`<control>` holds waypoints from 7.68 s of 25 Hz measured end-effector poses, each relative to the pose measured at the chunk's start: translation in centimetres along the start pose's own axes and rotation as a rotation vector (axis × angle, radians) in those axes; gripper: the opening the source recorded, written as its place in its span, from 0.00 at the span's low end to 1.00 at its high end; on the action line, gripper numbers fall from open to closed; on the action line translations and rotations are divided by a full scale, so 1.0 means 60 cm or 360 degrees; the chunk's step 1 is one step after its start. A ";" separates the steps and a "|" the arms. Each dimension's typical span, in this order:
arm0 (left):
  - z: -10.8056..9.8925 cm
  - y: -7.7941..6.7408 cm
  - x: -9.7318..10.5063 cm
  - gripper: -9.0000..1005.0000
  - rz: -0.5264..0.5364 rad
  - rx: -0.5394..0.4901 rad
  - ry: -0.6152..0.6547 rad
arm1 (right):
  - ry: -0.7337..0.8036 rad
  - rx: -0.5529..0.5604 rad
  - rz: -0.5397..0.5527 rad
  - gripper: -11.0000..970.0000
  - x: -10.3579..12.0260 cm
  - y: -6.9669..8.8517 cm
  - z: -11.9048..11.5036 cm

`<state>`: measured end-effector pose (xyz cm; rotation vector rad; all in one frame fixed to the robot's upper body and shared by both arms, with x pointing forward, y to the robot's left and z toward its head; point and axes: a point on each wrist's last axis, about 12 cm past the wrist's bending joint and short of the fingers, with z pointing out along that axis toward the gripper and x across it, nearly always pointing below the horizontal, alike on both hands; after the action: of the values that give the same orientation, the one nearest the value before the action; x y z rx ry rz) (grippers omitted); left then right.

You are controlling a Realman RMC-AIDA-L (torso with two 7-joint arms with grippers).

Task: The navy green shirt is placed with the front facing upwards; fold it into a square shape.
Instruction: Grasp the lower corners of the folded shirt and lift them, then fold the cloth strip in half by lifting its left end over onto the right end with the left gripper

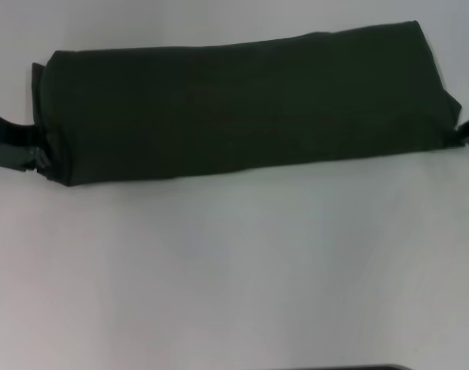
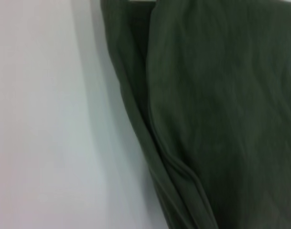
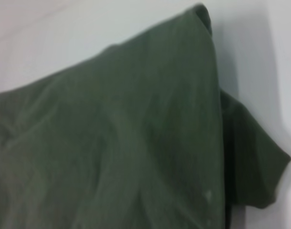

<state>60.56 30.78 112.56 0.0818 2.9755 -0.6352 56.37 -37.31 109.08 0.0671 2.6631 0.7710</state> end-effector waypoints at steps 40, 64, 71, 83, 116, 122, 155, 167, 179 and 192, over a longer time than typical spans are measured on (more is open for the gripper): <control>-0.005 0.039 0.083 0.16 -0.0015 0.0033 0.0367 | 0.0452 0.0039 0.0043 0.07 0.066 -0.006 -0.028; -0.107 0.036 0.050 0.53 0.0023 0.0365 -0.0129 | -0.0053 -0.0278 0.0038 0.53 -0.031 0.018 -0.115; -0.062 -0.037 0.037 0.55 0.0159 0.0810 -0.0035 | 0.0000 -0.0644 -0.0074 0.64 -0.067 0.107 -0.055; -0.004 -0.069 0.055 0.55 0.0123 0.0926 0.0025 | 0.0257 -0.0843 -0.0078 0.64 -0.038 0.181 0.035; -0.095 0.057 0.080 0.55 -0.0122 0.0869 -0.0345 | 0.0555 -0.0499 -0.0321 0.65 0.019 0.274 0.190; -0.095 0.052 0.074 0.55 -0.0109 0.0866 -0.0349 | 0.0431 -0.0514 -0.0280 0.65 0.005 0.276 0.193; -0.091 0.048 0.069 0.55 -0.0114 0.0902 -0.0391 | 0.0440 -0.0515 -0.0323 0.65 0.022 0.300 0.227; -0.089 0.046 0.069 0.55 -0.0108 0.0905 -0.0391 | 0.0359 -0.0689 -0.0308 0.64 -0.001 0.319 0.203; -0.089 0.048 0.072 0.55 -0.0113 0.0922 -0.0406 | 0.0425 -0.0552 -0.0324 0.65 0.019 0.315 0.227; -0.085 0.045 0.073 0.55 -0.0114 0.0930 -0.0401 | 0.0311 -0.0486 -0.0278 0.65 0.006 0.298 0.227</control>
<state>56.00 35.49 115.61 -0.0590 2.4726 -1.3870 59.97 -15.17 107.65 -0.3310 2.6474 1.1642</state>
